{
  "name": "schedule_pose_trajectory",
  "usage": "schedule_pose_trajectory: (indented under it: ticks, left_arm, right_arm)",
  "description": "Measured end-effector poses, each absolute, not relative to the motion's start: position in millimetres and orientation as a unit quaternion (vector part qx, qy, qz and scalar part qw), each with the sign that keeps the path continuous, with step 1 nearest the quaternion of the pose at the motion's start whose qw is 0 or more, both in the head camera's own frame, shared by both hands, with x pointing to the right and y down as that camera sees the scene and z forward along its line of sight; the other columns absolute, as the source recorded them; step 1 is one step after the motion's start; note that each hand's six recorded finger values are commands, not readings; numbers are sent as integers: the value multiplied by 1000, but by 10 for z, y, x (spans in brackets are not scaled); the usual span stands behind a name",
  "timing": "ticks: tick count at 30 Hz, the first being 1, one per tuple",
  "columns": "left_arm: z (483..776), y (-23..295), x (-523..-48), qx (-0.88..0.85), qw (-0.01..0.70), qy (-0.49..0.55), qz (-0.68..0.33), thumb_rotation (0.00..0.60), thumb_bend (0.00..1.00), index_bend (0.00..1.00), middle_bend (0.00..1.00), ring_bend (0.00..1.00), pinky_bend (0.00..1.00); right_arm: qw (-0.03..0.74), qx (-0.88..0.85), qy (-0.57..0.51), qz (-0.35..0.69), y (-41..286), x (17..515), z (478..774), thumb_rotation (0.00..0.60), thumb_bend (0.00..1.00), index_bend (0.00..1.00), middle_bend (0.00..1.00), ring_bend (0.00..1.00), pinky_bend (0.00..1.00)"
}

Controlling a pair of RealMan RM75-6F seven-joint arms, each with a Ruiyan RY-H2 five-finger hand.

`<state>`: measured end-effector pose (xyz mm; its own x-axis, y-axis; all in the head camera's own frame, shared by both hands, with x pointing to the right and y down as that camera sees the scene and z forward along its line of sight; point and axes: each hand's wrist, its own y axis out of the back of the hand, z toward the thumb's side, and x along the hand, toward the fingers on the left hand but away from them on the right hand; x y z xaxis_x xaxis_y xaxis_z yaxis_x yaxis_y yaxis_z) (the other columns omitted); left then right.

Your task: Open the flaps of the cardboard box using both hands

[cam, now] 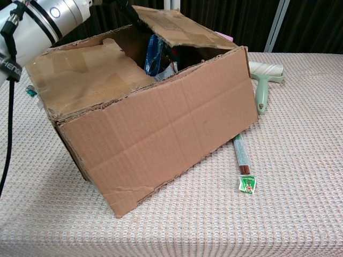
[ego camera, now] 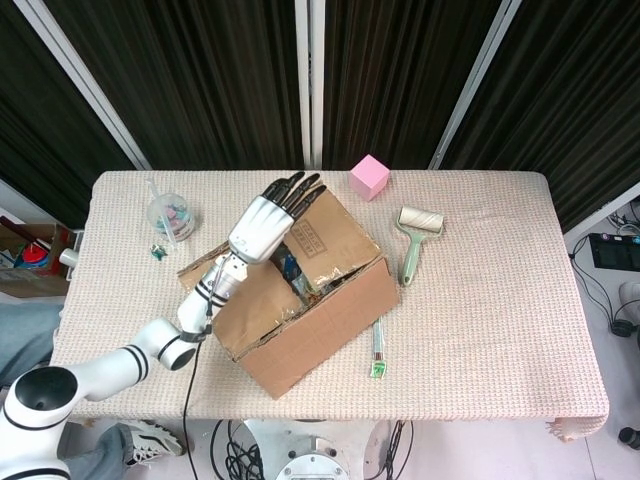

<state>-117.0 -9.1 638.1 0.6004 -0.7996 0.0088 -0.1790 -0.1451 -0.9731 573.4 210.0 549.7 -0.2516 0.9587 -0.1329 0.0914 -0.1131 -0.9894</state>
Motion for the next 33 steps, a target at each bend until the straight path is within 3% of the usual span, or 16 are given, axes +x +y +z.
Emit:
schedule_pose_trajectory:
  ticks: [11,33]
  left_arm:
    - [6017,-556,-757,-701,504,439,-247,600,86,0,0,53,195]
    - [6123,-659,242,-722,482,440,-230,600,86,0,0,39,185]
  right_arm:
    - [380,-483,-556,560,2102,5715,5431,600,321,0,0,0,0]
    - [366,-483,-569,555,2033,5809,5418,600,322,0,0,0,0]
